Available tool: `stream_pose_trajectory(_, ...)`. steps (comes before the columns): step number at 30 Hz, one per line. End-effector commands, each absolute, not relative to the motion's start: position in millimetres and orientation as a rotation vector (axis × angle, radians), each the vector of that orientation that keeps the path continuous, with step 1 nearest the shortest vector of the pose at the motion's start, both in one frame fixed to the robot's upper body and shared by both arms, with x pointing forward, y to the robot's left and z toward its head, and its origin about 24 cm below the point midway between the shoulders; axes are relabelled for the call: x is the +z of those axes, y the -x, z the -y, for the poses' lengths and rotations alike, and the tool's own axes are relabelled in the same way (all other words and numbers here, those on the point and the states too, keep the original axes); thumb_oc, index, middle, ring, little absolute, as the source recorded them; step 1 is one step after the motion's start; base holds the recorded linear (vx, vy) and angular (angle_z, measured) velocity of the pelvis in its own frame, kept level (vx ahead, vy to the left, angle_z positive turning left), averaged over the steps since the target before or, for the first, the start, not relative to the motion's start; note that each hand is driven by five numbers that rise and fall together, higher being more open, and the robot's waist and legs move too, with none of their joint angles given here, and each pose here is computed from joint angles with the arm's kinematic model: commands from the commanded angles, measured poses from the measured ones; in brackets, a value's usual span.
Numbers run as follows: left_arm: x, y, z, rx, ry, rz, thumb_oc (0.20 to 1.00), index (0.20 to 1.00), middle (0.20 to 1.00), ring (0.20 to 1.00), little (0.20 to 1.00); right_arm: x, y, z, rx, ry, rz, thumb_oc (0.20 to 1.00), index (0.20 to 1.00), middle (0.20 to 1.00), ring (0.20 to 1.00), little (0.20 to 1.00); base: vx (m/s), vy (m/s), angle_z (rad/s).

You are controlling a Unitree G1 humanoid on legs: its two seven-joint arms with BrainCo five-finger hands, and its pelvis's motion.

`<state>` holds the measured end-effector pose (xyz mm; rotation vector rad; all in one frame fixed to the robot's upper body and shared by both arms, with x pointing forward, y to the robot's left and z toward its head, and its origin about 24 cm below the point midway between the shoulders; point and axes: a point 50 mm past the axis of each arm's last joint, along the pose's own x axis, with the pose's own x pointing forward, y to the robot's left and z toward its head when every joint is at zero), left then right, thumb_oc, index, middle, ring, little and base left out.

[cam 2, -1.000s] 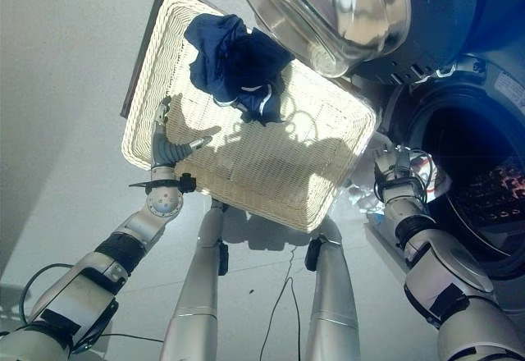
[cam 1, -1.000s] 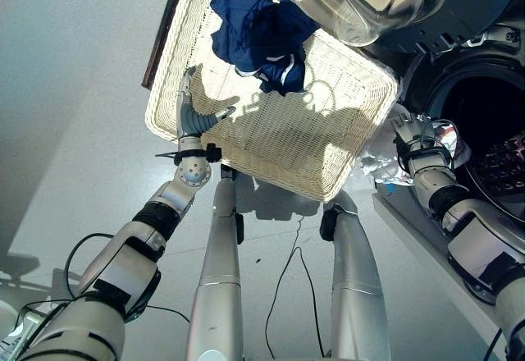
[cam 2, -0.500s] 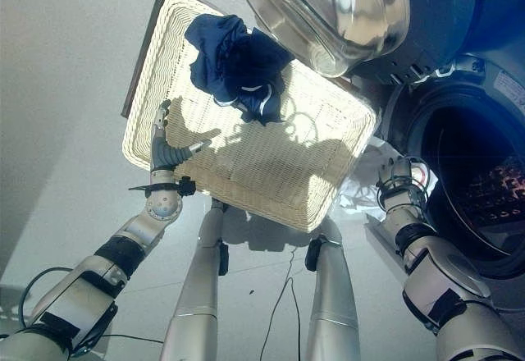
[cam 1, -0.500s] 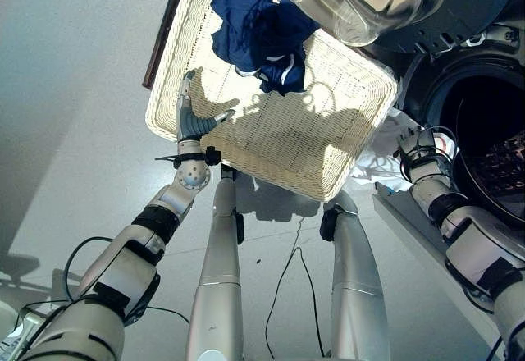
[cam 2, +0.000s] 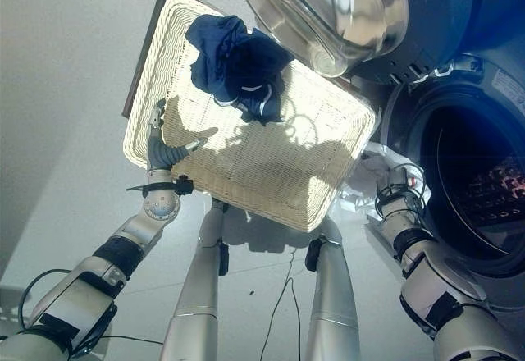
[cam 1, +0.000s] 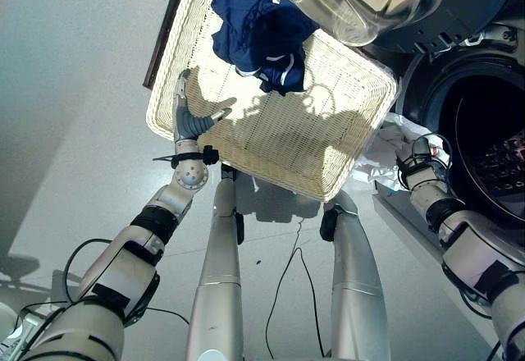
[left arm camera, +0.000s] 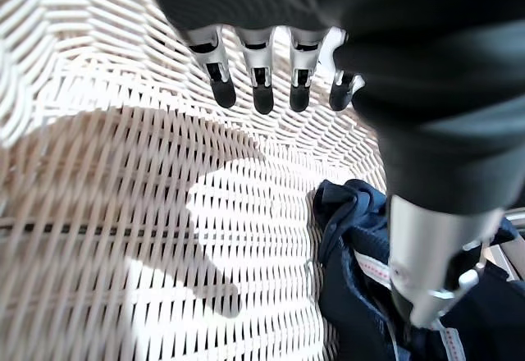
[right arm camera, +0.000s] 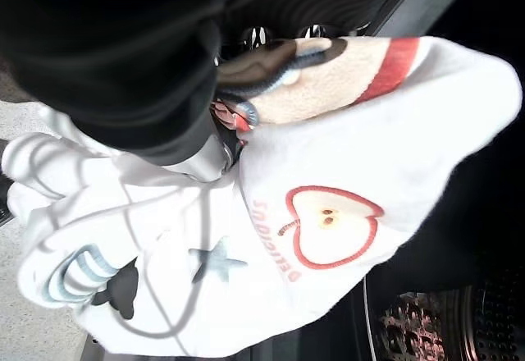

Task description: Put the clothes into the washing machine.

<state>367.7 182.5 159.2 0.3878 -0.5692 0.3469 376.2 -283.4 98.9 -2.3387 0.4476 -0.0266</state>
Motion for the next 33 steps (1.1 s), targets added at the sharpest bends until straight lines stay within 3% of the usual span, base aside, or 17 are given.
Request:
stream_pose_trajectory(1,178.2,-366.5,-175.9,0.35,-0.296,0.651,1.0,1.0,1.0,1.0,1.0,102.6,-360.3,323.9,-0.116,2.224,-0.616,0.2,0.2,0.2,0.2,0.2,0.0,0.0,0.0)
stream_pose_trajectory(2,178.2,-366.6,-175.0,0.348,-0.294,0.65,1.0,1.0,1.0,1.0,1.0,99.4,-358.7,325.2,-0.146,2.084,-0.626,0.2,0.2,0.2,0.2,0.2,0.0,0.0,0.0)
stream_pose_trajectory(3,179.4,-367.1,-173.9,0.342,-0.283,0.648,1.0,1.0,1.0,1.0,1.0,95.6,-358.1,325.1,-0.204,1.765,-0.617,0.2,0.2,0.2,0.2,0.2,0.0,0.0,0.0)
stream_pose_trajectory(7,182.5,-368.5,-173.0,0.321,-0.258,0.64,1.0,1.0,1.0,1.0,1.0,95.6,-363.5,316.5,-0.226,1.342,-0.58,0.2,0.2,0.2,0.2,0.2,0.0,0.0,0.0)
stream_pose_trajectory(9,184.8,-368.7,-172.0,0.272,-0.214,0.628,1.0,1.0,1.0,1.0,1.0,92.6,-371.2,294.8,-0.131,0.653,-0.51,0.2,0.2,0.2,0.2,0.2,0.0,0.0,0.0)
stream_pose_trajectory(11,184.6,-368.2,-172.1,0.256,-0.195,0.625,1.0,1.0,1.0,1.0,1.0,91.9,-372.9,287.0,-0.091,0.497,-0.484,0.2,0.2,0.2,0.2,0.2,0.0,0.0,0.0)
stream_pose_trajectory(12,183.1,-365.8,-171.2,0.22,-0.163,0.623,1.0,1.0,1.0,1.0,1.0,92.9,-376.1,266.3,0.027,0.152,-0.376,0.2,0.2,0.2,0.2,0.2,0.0,0.0,0.0)
stream_pose_trajectory(13,183.1,-365.8,-171.2,0.22,-0.163,0.623,1.0,1.0,1.0,1.0,1.0,92.9,-376.1,266.3,0.027,0.152,-0.376,0.2,0.2,0.2,0.2,0.2,0.0,0.0,0.0)
stream_pose_trajectory(16,171.1,-355.1,-173.7,0.184,-0.146,0.635,1.0,1.0,1.0,1.0,1.0,106.8,-368.7,214.4,0.366,-0.431,-0.076,0.2,0.2,0.2,0.2,0.2,-0.01,0.025,0.0)
stream_pose_trajectory(21,162.8,-347.1,-167.2,0.166,-0.124,0.667,1.0,1.0,1.0,1.0,1.0,131.1,-349.8,168.1,0.656,-0.785,0.204,0.2,0.2,0.2,0.2,0.2,-0.02,0.056,-0.05)
stream_pose_trajectory(33,173.0,-338.6,-171.0,0.138,-0.069,0.744,1.0,1.0,1.0,1.0,1.0,184.3,-337.4,180.5,0.667,-1.05,0.595,0.2,0.2,0.2,0.2,0.2,-0.01,0.025,-0.08)
